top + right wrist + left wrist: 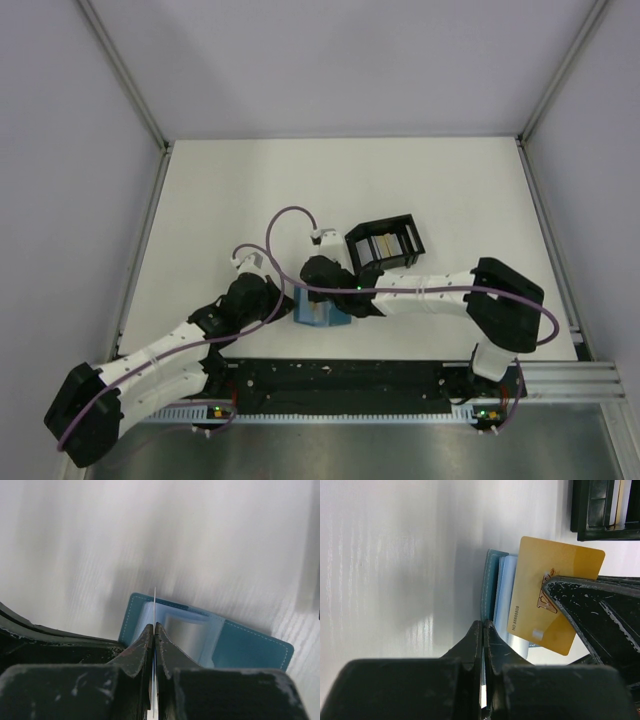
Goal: Put the credit cards into the card holder
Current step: Open the card holder at the center of the board.
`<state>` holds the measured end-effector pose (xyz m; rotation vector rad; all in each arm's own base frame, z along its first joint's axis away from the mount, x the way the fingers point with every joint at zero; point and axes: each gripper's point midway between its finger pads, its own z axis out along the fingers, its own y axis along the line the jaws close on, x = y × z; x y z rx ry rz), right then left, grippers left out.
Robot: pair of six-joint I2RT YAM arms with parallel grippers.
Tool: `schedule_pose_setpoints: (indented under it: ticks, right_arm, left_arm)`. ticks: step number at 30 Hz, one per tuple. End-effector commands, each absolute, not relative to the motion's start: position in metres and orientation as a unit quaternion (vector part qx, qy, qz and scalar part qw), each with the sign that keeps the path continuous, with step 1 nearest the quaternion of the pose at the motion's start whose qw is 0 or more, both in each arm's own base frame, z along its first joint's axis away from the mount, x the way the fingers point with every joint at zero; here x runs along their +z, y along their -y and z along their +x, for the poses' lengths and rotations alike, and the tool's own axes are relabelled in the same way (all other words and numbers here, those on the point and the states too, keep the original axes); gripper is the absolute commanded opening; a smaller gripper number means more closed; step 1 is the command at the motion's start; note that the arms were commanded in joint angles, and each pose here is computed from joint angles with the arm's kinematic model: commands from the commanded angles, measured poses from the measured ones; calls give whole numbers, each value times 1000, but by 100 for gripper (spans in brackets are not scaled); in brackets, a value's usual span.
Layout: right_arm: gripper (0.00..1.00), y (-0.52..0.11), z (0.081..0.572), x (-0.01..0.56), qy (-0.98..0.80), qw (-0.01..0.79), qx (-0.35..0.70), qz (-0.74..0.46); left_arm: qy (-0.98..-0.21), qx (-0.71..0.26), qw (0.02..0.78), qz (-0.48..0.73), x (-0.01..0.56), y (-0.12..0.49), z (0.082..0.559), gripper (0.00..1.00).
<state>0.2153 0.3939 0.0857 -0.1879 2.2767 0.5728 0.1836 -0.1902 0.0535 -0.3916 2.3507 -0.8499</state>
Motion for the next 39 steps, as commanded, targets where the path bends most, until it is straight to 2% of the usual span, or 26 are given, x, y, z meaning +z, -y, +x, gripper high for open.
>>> schedule_pose_setpoints:
  ticks: [1, 8, 14, 21, 25, 31, 39]
  right_arm:
    - [0, -382, 222, 102, -889, 415, 176, -75]
    - [0, -350, 221, 107, -887, 432, 145, -71]
    - [0, -337, 212, 99, -896, 415, 149, -61]
    - [0, -355, 203, 77, -891, 330, 310, -32]
    - [0, -352, 206, 74, -875, 309, 372, -6]
    - [0, -357, 203, 81, -852, 297, 431, 1]
    - [0, -364, 198, 72, -851, 264, 454, 12]
  left_arm:
    - [-880, -331, 307, -149, 59, 193, 185, 0]
    - [-881, -325, 309, -150, 58, 191, 186, 0]
    - [-887, -308, 308, -155, 51, 185, 184, 0]
    - [-887, -306, 300, -169, 32, 181, 179, 0]
    - [-889, -300, 297, -177, 23, 178, 178, 0]
    - [-894, -284, 293, -187, 12, 172, 176, 0]
    - [-896, -278, 291, -188, 9, 170, 174, 0]
